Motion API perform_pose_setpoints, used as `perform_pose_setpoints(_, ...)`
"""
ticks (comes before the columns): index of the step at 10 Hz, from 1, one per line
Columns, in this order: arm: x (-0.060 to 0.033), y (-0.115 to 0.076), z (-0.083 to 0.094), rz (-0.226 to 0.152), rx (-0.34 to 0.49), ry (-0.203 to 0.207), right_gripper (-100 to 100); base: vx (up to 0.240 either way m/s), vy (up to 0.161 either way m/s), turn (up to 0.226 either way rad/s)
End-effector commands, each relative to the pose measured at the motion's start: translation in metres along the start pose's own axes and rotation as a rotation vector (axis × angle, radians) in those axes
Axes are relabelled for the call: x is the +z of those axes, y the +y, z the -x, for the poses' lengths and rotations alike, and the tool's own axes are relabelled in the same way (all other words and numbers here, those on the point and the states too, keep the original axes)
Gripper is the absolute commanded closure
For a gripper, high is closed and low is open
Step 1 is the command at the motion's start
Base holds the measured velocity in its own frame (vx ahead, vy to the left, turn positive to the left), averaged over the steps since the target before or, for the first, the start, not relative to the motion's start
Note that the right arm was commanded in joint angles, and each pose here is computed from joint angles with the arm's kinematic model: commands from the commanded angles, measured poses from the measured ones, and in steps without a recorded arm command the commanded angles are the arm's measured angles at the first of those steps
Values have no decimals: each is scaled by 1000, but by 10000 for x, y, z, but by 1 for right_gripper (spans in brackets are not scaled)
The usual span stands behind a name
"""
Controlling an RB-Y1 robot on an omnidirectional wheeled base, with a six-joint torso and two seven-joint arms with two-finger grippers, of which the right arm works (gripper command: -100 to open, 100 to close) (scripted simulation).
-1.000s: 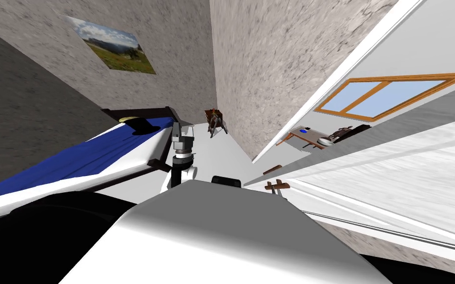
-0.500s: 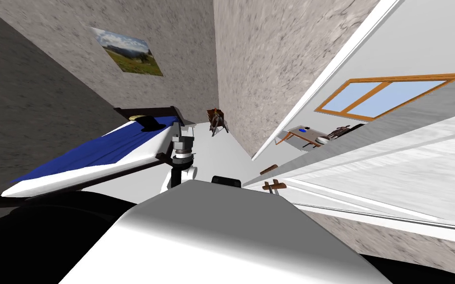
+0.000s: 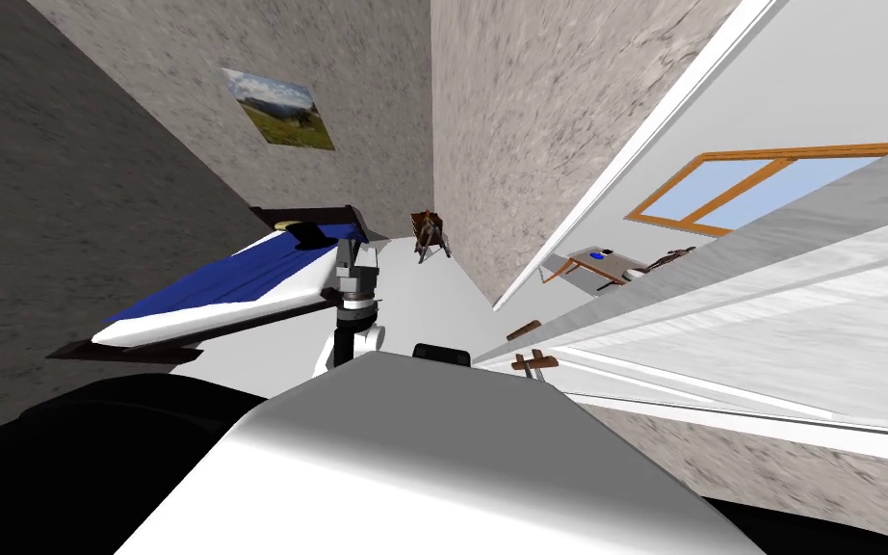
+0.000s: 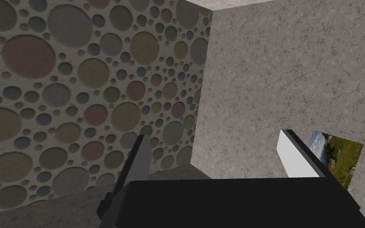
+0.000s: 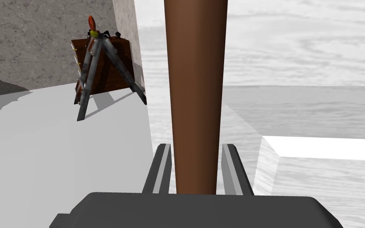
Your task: Pull the door open
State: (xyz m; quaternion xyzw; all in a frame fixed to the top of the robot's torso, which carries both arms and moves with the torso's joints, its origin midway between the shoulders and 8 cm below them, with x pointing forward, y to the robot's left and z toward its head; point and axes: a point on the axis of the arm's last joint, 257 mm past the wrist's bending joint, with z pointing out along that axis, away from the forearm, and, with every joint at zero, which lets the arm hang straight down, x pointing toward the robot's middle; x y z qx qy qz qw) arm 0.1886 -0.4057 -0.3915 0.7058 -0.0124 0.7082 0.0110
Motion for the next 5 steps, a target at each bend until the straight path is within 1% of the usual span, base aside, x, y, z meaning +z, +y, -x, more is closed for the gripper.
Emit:
perform_pose_setpoints(1,-8,6,7,-10,0,-4,100,-182,-45,106)
perform_pose_setpoints(4,11,15,3,-31,-1,-4,100,-209,-28,117)
perform_pose_setpoints(5,18,19,1,-39,-2,-3,100,-217,1,108)
